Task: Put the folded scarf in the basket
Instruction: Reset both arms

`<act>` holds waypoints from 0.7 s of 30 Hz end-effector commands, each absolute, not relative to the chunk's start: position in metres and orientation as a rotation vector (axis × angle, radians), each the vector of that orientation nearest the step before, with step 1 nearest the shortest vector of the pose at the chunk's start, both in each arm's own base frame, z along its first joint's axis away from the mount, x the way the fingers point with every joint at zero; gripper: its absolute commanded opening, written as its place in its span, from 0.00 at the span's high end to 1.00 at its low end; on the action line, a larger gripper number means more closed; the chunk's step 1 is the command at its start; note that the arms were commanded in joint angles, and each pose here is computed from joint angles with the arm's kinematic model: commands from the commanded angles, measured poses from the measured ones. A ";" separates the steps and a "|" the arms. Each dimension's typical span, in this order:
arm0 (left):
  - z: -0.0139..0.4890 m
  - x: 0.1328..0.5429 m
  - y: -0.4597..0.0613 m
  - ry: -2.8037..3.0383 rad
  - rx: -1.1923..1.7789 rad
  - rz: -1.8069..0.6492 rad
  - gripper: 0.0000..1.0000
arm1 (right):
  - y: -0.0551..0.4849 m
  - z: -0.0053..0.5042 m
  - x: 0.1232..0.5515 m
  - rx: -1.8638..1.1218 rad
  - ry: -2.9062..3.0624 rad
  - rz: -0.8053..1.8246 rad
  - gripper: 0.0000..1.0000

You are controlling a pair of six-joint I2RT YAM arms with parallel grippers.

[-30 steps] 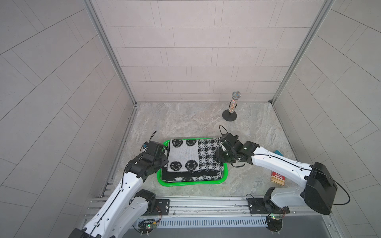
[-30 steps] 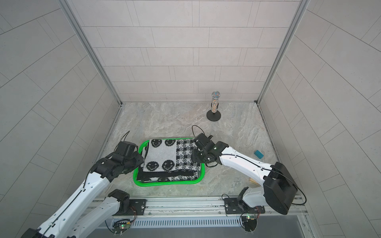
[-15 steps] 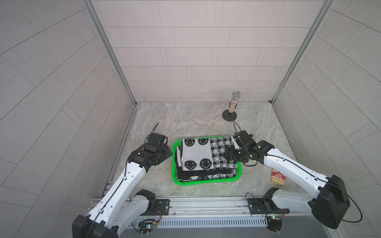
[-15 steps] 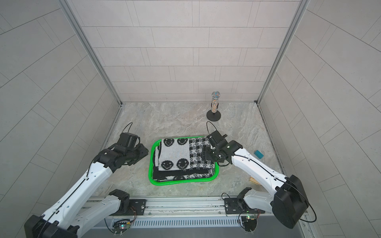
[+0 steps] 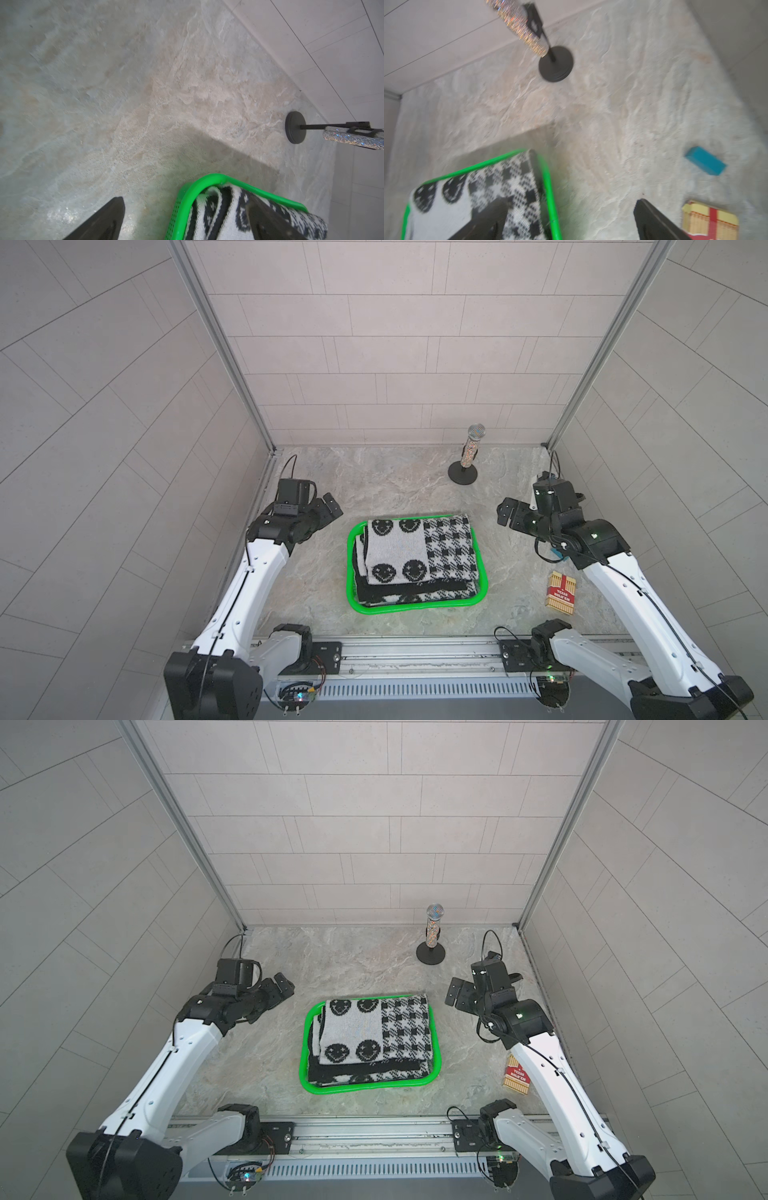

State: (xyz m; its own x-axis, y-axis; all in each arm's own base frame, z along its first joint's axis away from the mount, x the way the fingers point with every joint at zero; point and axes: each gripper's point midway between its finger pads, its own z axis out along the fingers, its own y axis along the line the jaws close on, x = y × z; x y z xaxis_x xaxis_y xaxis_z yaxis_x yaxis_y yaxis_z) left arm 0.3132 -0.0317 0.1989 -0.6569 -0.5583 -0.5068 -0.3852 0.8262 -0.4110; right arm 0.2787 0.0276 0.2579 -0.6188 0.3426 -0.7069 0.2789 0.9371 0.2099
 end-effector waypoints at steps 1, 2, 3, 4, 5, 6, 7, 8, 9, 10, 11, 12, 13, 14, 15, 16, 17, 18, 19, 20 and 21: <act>0.200 0.322 0.028 2.234 -0.773 0.068 0.00 | -0.032 0.280 0.293 0.528 2.044 -0.301 0.00; 0.199 0.321 0.043 2.167 -0.795 0.160 0.00 | -0.039 0.280 0.300 0.532 1.993 -0.348 0.00; 0.197 0.322 0.051 2.102 -0.798 0.194 0.00 | -0.042 0.278 0.309 0.525 1.960 -0.364 0.00; 0.193 0.326 0.054 2.033 -0.743 0.210 0.00 | -0.047 0.271 0.316 0.528 1.935 -0.372 0.00; 0.189 0.325 0.058 1.966 -0.710 0.227 0.00 | -0.050 0.262 0.324 0.518 1.916 -0.376 0.00; 0.182 0.321 0.063 1.936 -0.695 0.260 0.00 | -0.053 0.256 0.329 0.513 1.903 -0.379 0.00; 0.178 0.322 0.063 1.905 -0.638 0.277 0.00 | -0.058 0.247 0.332 0.518 1.901 -0.387 0.00; 0.175 0.327 0.058 1.876 -0.540 0.275 0.00 | -0.061 0.238 0.335 0.512 1.908 -0.390 0.00; 0.172 0.330 0.054 1.848 -0.477 0.271 0.00 | -0.064 0.232 0.338 0.509 1.908 -0.390 0.00; 0.168 0.334 0.048 1.816 -0.402 0.268 0.00 | -0.065 0.223 0.341 0.491 1.911 -0.386 0.00; 0.167 0.337 0.045 1.784 -0.359 0.268 0.00 | -0.065 0.213 0.342 0.476 1.912 -0.384 0.00; 0.162 0.339 0.043 1.785 -0.332 0.275 0.00 | -0.065 0.207 0.344 0.462 1.904 -0.388 0.00; 0.157 0.341 0.043 1.804 -0.305 0.297 0.00 | -0.066 0.197 0.343 0.447 1.898 -0.398 0.00; 0.150 0.344 0.043 1.826 -0.286 0.317 0.00 | -0.067 0.188 0.342 0.437 1.889 -0.402 0.00; 0.144 0.347 0.043 1.843 -0.268 0.328 0.00 | -0.067 0.182 0.342 0.429 1.880 -0.406 0.00; 0.137 0.350 0.040 1.855 -0.242 0.332 0.00 | -0.068 0.176 0.342 0.423 1.876 -0.413 0.00; 0.132 0.353 0.039 1.856 -0.231 0.335 0.00 | -0.069 0.169 0.342 0.419 1.879 -0.417 0.00; 0.128 0.355 0.040 1.857 -0.227 0.346 0.00 | -0.070 0.164 0.342 0.418 1.882 -0.421 0.00; 0.124 0.358 0.041 1.854 -0.228 0.357 0.00 | -0.069 0.160 0.343 0.413 1.882 -0.424 0.00; 0.124 0.362 0.041 1.841 -0.224 0.365 0.00 | -0.069 0.156 0.345 0.408 1.876 -0.421 0.00; 0.123 0.364 0.042 1.841 -0.237 0.368 0.00 | -0.068 0.150 0.347 0.397 1.875 -0.418 0.00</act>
